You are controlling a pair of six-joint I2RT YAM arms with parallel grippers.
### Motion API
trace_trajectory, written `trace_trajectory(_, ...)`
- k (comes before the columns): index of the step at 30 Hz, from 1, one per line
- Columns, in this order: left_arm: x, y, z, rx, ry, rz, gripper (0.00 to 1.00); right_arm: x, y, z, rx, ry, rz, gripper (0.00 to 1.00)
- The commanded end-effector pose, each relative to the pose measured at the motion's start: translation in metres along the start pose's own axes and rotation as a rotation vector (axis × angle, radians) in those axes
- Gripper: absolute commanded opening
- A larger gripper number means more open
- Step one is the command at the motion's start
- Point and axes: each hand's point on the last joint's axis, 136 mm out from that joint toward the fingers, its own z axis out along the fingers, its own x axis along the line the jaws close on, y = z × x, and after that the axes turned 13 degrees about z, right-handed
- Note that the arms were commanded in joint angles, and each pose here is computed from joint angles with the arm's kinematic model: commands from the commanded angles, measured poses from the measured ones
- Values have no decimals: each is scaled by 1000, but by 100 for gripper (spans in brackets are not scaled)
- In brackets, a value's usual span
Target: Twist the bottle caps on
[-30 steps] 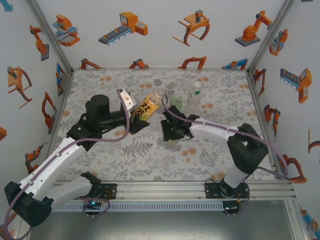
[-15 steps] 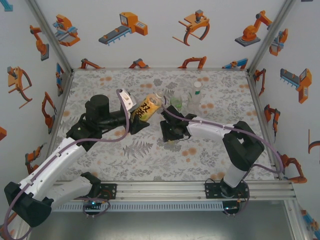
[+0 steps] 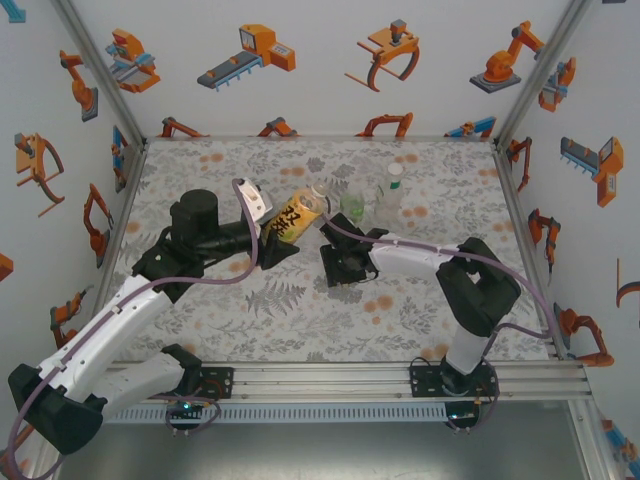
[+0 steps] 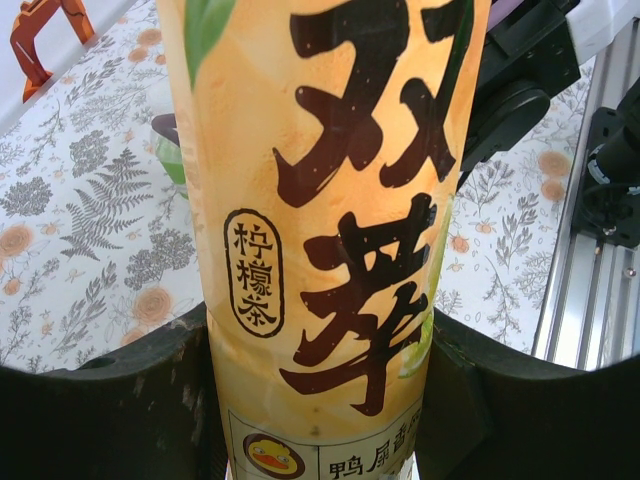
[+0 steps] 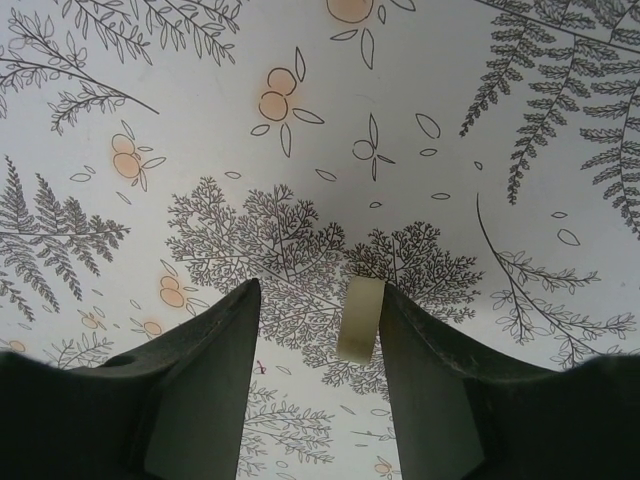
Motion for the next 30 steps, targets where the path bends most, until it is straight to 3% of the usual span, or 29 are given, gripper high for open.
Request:
trace_trajectory(1,1,13,-5,-48,0,11,0,2,-5,3,32,-1,-17,46)
trace_trajectory(4,1,13,-5,-47,1,11,0,2,-7,4,40,1,-16,40)
trace_trajectory(8,1,13,-4,-47,1,11,0,6,-3,0,27,18,-21,24)
trace_trajectory(10,1,12,-4,-44,-1,9,0,8,0,-2,18,26,-21,22)
trace_trajectory(17,1,11,-3,-42,-2,7,0,17,4,-6,9,109,14,19)
trace_trajectory(23,2,9,-1,-38,-3,2,0,21,4,-4,6,331,137,19)
trace_trajectory(26,2,8,1,-34,-4,-5,0,6,3,3,15,402,262,19)
trace_trajectory(30,2,6,3,-33,-10,-12,0,-22,-6,11,35,385,366,24)
